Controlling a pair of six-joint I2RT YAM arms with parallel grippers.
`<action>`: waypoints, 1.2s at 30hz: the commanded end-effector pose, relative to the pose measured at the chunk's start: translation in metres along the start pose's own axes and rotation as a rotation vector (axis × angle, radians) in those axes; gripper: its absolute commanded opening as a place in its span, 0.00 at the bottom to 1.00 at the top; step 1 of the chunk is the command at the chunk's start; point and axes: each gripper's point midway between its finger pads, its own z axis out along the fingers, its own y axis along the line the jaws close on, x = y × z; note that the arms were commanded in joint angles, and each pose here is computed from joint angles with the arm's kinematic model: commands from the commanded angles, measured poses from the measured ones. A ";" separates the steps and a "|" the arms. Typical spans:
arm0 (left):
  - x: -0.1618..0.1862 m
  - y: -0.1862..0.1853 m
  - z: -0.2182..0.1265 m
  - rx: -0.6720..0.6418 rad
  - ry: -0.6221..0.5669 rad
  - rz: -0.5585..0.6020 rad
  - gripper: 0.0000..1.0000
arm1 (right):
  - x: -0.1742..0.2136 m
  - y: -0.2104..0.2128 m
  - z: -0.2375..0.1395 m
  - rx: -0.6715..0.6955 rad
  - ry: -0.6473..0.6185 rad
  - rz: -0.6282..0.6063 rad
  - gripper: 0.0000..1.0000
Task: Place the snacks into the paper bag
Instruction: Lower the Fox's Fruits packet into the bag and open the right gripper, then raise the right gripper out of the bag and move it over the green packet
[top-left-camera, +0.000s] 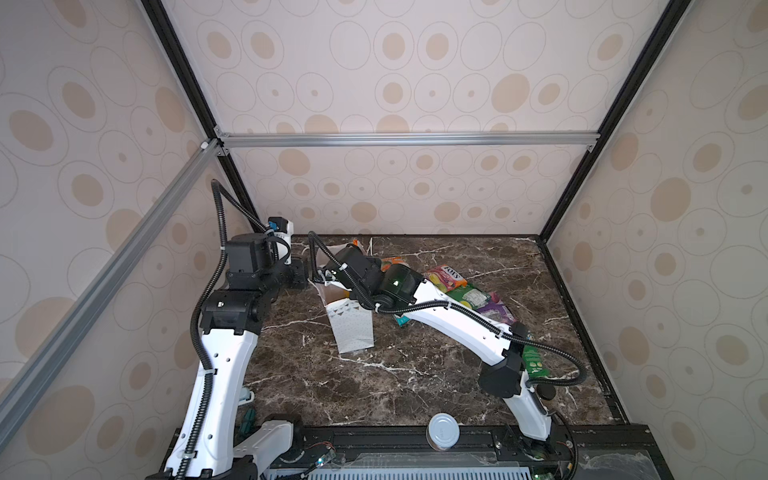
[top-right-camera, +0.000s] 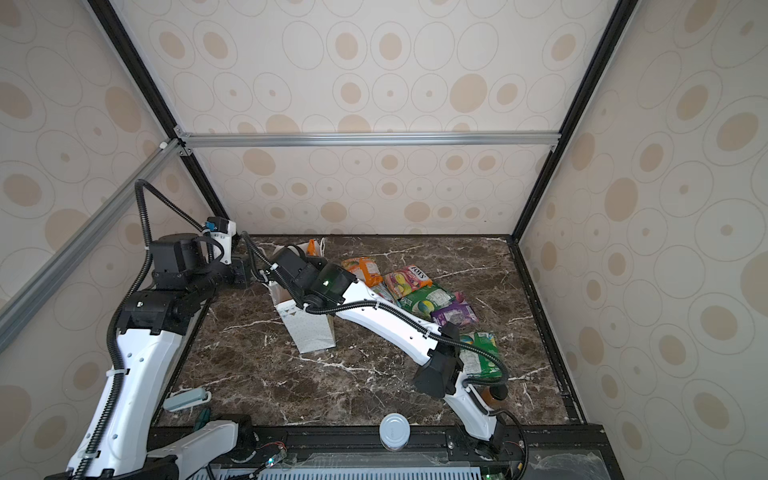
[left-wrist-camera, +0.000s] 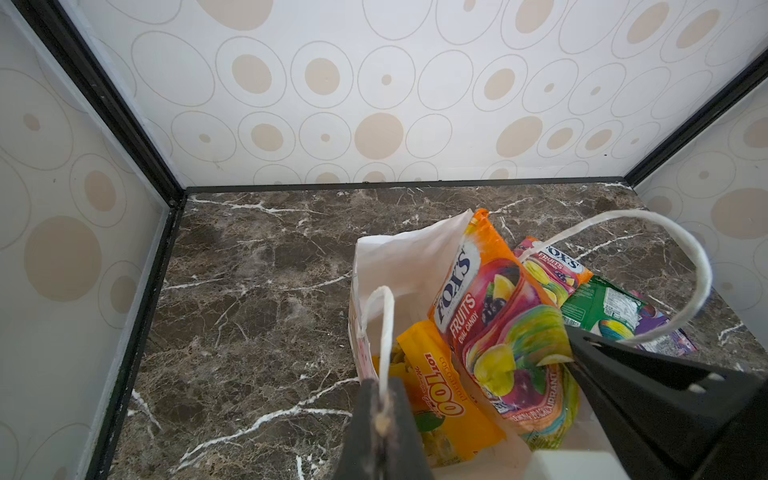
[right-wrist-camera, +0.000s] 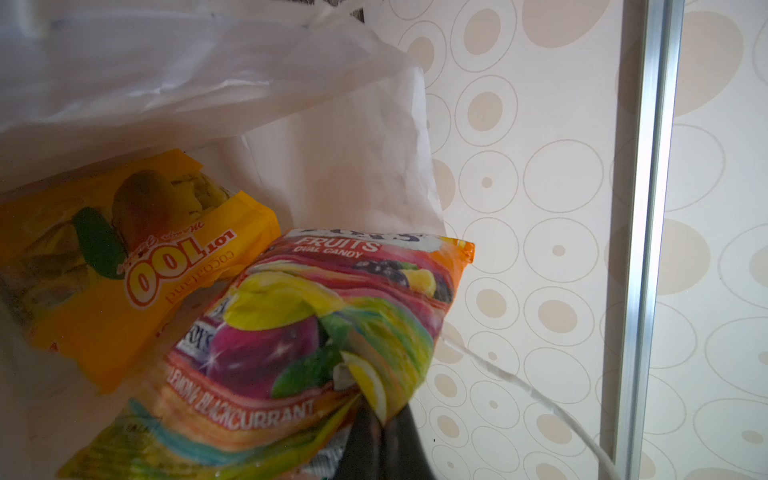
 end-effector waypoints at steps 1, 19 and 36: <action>-0.010 -0.005 -0.010 0.013 -0.046 0.037 0.00 | -0.002 -0.017 -0.017 0.032 -0.024 0.042 0.12; -0.010 -0.005 -0.009 0.015 -0.044 0.036 0.00 | -0.033 -0.036 -0.087 -0.170 -0.306 0.347 0.21; -0.010 -0.009 -0.010 0.033 -0.034 0.030 0.00 | 0.020 -0.055 -0.167 -0.251 -0.414 0.690 0.24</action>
